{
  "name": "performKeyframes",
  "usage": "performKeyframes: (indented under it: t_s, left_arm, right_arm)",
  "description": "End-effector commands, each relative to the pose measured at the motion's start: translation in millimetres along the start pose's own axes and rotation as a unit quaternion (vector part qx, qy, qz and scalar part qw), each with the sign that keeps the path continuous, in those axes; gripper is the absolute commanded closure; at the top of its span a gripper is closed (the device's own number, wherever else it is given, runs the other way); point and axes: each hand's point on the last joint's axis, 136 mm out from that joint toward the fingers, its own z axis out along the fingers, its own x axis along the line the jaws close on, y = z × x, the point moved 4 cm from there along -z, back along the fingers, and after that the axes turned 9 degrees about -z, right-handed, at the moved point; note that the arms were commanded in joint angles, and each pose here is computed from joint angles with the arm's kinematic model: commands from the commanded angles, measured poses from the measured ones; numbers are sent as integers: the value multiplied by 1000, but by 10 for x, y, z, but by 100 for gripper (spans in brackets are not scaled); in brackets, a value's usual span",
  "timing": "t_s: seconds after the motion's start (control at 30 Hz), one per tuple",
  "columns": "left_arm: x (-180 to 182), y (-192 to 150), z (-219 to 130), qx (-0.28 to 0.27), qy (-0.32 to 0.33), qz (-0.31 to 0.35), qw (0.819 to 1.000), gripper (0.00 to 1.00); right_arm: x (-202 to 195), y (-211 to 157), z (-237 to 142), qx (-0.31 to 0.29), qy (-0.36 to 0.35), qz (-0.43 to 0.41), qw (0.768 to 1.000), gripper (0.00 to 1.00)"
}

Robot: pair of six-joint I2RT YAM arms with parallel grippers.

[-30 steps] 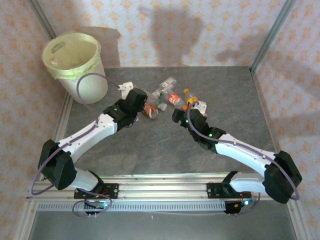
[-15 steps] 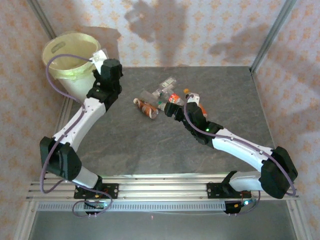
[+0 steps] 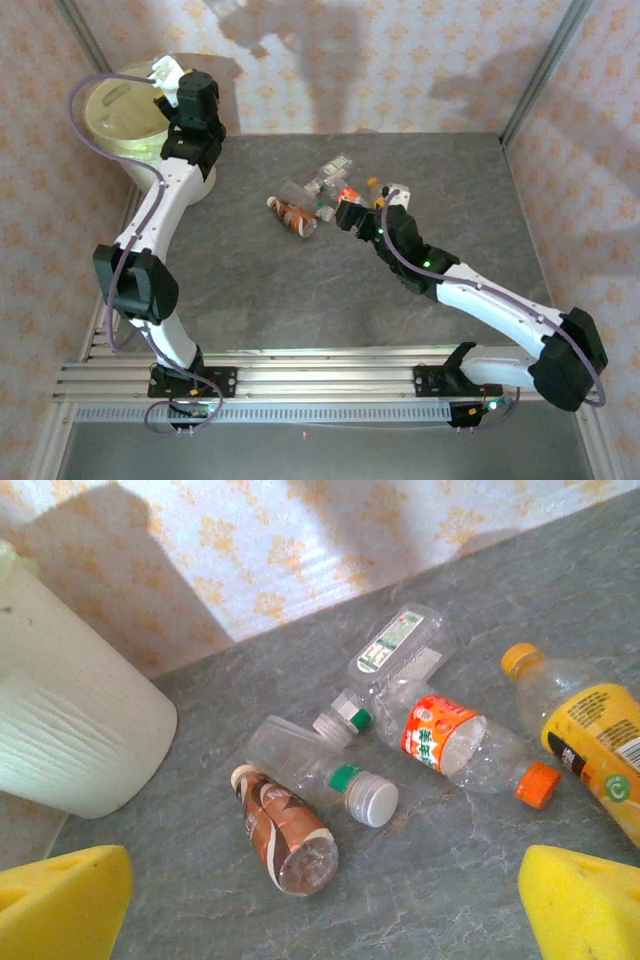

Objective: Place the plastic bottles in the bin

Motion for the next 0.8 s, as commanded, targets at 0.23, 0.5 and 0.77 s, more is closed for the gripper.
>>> performKeyframes:
  t_s: [0.23, 0.5, 0.77]
  left_arm:
    - [336, 257, 600, -36, 122, 34, 991, 40]
    - [703, 499, 940, -9, 161, 43, 986, 38]
    - [973, 436, 1130, 20, 182, 41, 982, 32]
  right_arm:
    - [-274, -42, -227, -21, -42, 0, 999, 1]
    - [-264, -82, -163, -16, -43, 11, 999, 1]
    - [-217, -135, -67, -1, -38, 23, 999, 1]
